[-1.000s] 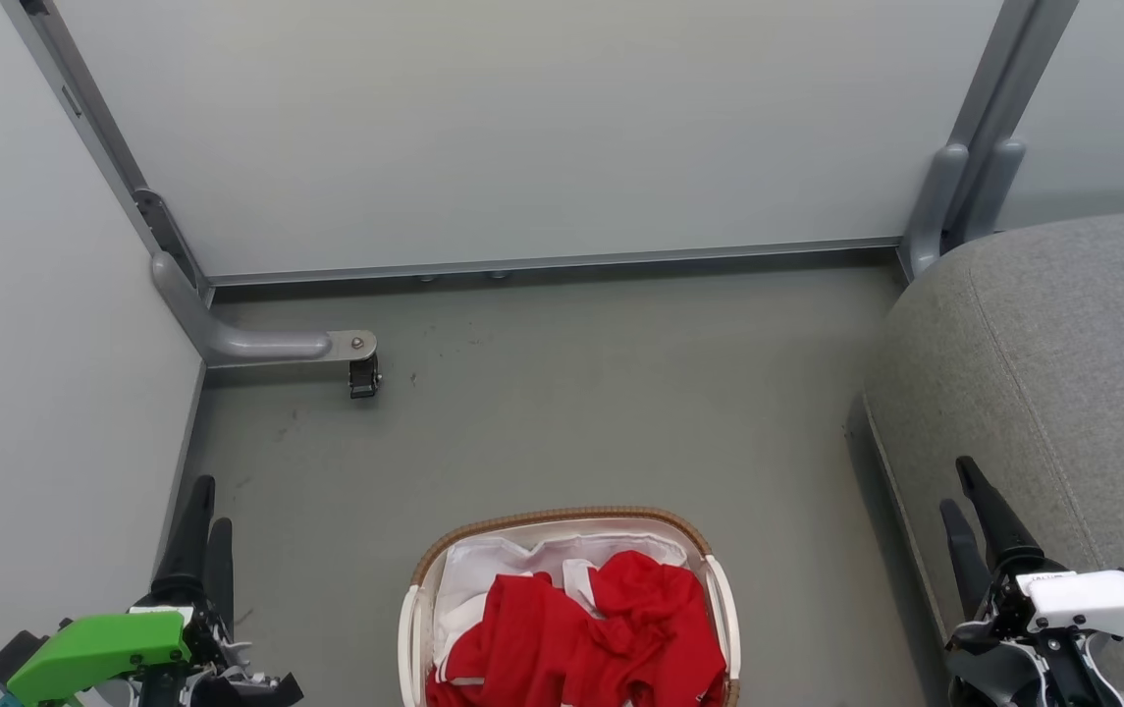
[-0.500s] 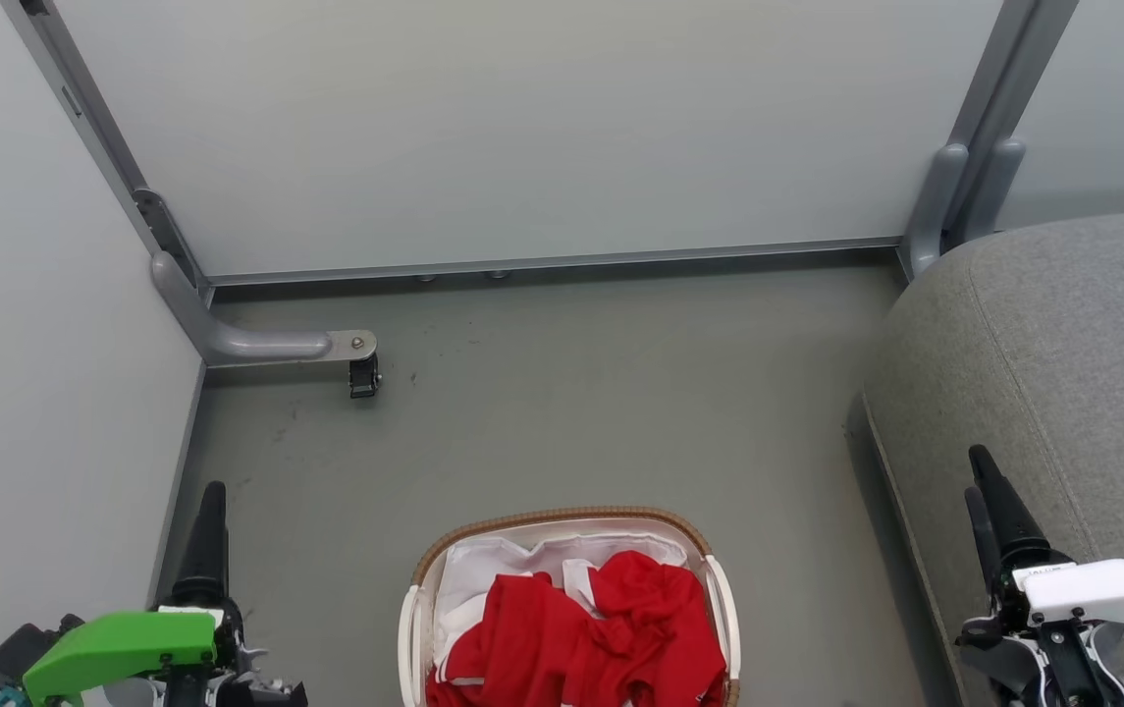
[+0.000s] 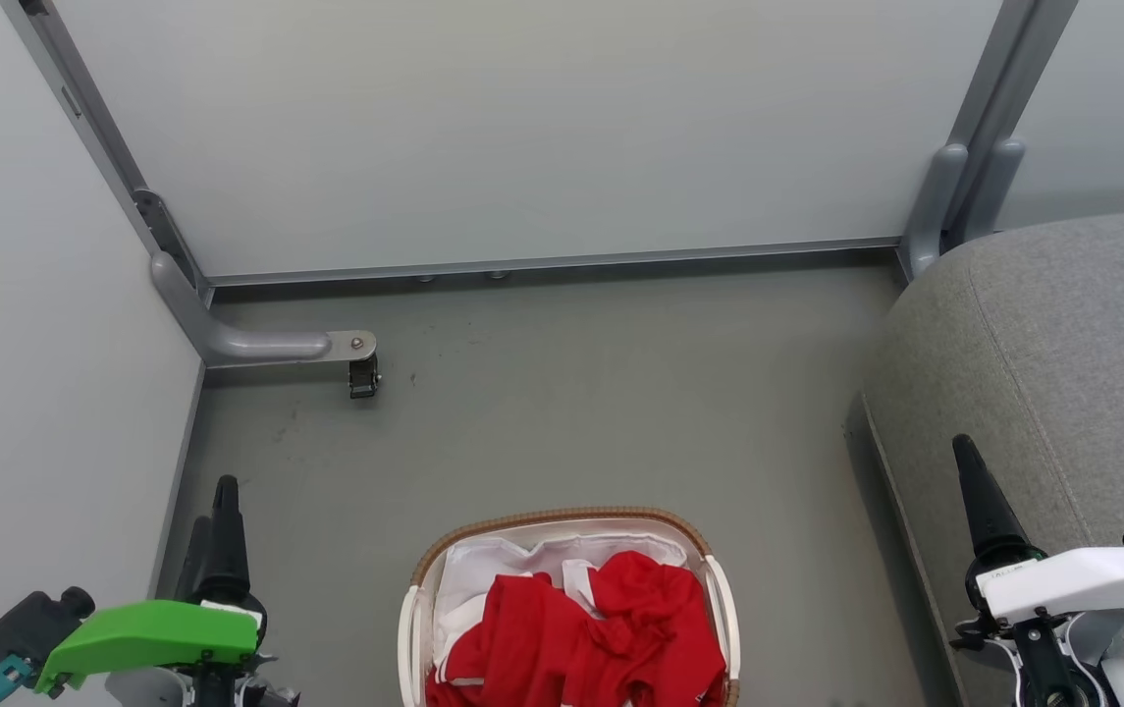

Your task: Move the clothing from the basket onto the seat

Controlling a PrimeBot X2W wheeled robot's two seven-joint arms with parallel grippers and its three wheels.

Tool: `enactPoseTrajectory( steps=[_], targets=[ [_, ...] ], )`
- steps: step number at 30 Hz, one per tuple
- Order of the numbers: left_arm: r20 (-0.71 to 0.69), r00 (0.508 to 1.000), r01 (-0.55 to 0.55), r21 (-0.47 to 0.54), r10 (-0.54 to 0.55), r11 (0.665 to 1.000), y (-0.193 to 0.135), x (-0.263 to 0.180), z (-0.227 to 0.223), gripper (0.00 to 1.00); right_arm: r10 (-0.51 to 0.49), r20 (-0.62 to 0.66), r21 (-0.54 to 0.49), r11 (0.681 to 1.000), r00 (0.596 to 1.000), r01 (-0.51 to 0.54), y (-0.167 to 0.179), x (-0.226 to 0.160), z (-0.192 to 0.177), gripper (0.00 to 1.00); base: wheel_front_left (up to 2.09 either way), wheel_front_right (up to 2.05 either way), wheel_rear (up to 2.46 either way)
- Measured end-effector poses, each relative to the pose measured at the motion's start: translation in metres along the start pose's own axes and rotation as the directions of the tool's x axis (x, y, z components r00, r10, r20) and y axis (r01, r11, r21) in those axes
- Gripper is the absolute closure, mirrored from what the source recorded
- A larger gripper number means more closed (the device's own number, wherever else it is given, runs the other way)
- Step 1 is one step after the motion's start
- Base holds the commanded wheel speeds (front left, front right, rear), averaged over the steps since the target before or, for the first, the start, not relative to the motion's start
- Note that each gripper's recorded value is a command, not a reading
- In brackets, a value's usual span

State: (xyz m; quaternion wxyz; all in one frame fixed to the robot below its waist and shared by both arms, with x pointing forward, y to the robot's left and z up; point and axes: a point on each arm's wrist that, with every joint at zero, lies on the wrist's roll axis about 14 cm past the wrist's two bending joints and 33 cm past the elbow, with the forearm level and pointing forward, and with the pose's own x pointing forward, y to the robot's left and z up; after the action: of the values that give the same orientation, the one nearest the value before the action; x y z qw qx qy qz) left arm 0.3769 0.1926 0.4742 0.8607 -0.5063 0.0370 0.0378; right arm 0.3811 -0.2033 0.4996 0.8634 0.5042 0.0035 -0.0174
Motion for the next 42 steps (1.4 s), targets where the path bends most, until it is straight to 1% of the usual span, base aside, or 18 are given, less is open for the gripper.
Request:
enactPoseTrajectory(
  steps=[6,14,20,22,24,32,34,42],
  targets=[
    [-0.013,1.000,0.017,0.127,-0.016,0.992,-0.004,0.000,-0.005,0.00,0.008,-0.005,-0.121,0.993,1.000,-0.009,0.001,0.000,-0.001,0.00,0.00,0.00,0.00],
    [-0.048,0.999,0.028,0.269,-0.015,0.963,-0.002,-0.001,-0.017,0.00,0.018,-0.021,-0.262,0.965,1.000,-0.023,0.001,-0.001,-0.003,0.00,0.00,0.00,0.00],
    [-0.078,0.997,0.042,0.371,-0.014,0.928,0.001,-0.003,-0.025,0.00,0.029,-0.040,-0.367,0.929,0.999,-0.042,0.001,0.000,-0.006,0.00,0.00,0.00,0.00],
    [-0.077,0.997,0.047,0.390,-0.019,0.920,0.000,-0.002,-0.025,0.00,0.034,-0.043,-0.392,0.919,0.998,-0.049,0.003,0.002,-0.006,0.00,0.00,0.00,0.00],
    [-0.078,0.997,0.058,0.424,-0.027,0.904,-0.002,-0.001,-0.025,0.00,0.043,-0.046,-0.422,0.905,0.998,-0.059,0.005,0.003,-0.006,0.00,0.00,0.00,0.00],
    [-0.092,0.995,0.076,0.515,-0.033,0.854,-0.001,-0.002,-0.030,0.00,0.055,-0.056,-0.510,0.857,0.997,-0.076,0.006,0.003,-0.010,0.00,0.00,0.00,0.00],
    [-0.096,0.995,0.078,0.541,-0.030,0.837,-0.001,-0.003,-0.031,0.00,0.055,-0.060,-0.536,0.841,0.997,-0.079,0.005,0.003,-0.011,0.00,0.00,0.00,0.00],
    [-0.100,0.994,0.096,0.608,-0.043,0.788,-0.003,-0.003,-0.033,0.00,0.048,-0.068,-0.609,0.789,0.997,-0.079,0.000,0.001,-0.014,0.00,0.00,0.00,0.00]
  ],
)
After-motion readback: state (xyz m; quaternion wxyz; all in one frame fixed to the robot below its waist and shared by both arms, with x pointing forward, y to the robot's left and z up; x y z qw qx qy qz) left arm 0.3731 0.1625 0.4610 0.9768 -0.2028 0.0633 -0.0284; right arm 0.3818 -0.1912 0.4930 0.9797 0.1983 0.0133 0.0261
